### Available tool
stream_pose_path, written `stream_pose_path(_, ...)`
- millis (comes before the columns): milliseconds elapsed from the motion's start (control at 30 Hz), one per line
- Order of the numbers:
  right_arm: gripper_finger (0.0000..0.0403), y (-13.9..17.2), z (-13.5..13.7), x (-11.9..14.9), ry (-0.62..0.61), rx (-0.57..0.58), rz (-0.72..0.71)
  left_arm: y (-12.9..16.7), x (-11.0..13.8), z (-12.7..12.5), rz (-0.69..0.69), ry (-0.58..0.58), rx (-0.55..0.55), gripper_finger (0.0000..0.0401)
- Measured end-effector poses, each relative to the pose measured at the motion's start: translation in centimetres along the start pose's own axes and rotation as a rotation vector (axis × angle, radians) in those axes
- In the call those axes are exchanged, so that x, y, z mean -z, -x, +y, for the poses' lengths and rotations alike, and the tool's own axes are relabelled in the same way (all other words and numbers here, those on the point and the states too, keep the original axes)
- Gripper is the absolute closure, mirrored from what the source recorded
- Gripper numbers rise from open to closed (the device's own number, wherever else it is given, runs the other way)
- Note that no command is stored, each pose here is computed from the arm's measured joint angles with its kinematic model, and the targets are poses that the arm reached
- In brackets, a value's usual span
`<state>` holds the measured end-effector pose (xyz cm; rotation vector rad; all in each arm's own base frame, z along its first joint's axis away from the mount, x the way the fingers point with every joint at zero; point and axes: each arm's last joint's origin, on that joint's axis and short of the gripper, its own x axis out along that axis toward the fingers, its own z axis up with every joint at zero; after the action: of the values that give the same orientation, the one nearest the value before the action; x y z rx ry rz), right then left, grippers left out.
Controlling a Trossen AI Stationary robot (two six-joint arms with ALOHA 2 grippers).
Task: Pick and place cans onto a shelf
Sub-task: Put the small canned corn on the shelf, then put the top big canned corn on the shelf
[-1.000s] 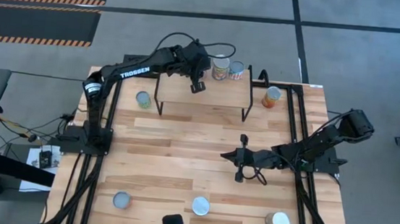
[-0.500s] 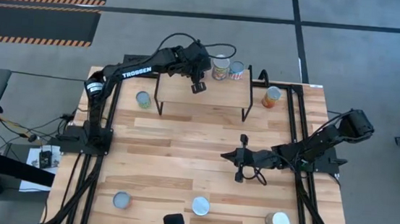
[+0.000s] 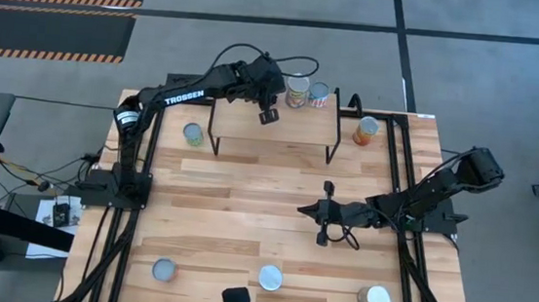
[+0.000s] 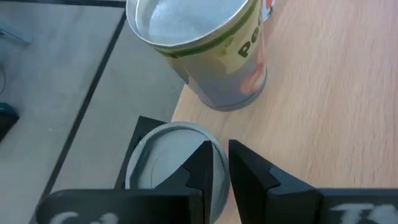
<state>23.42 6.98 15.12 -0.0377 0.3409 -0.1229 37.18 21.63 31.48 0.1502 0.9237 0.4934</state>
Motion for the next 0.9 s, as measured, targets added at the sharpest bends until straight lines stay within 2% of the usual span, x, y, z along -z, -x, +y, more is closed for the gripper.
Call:
stream_pose_path(367, 0.0389, 0.0, 0.0, 0.0, -0.001, -0.002, 0.000, 0.5, -0.3, -0.3, -0.020, -0.044, -0.002, 0.0350)
stream_pose_path(633, 0.0379, 0.0, 0.2, -0.1, -0.023, -0.054, 0.007, 4.6, -1.3, -1.0, -0.118, -0.081, 0.025, 0.0346)
stream_pose_path(800, 0.0396, 0.0, 0.4, -0.1, 0.007, -0.055, 0.003, 5.7, -0.5, -3.6, -0.278, -0.089, 0.134, 0.0393)
stream_pose_path(900, 0.0394, 0.3, 0.6, -0.2, 0.057, -0.022, -0.008, 6.2, 0.9, -5.9, -0.404, -0.085, 0.174, 0.0394)
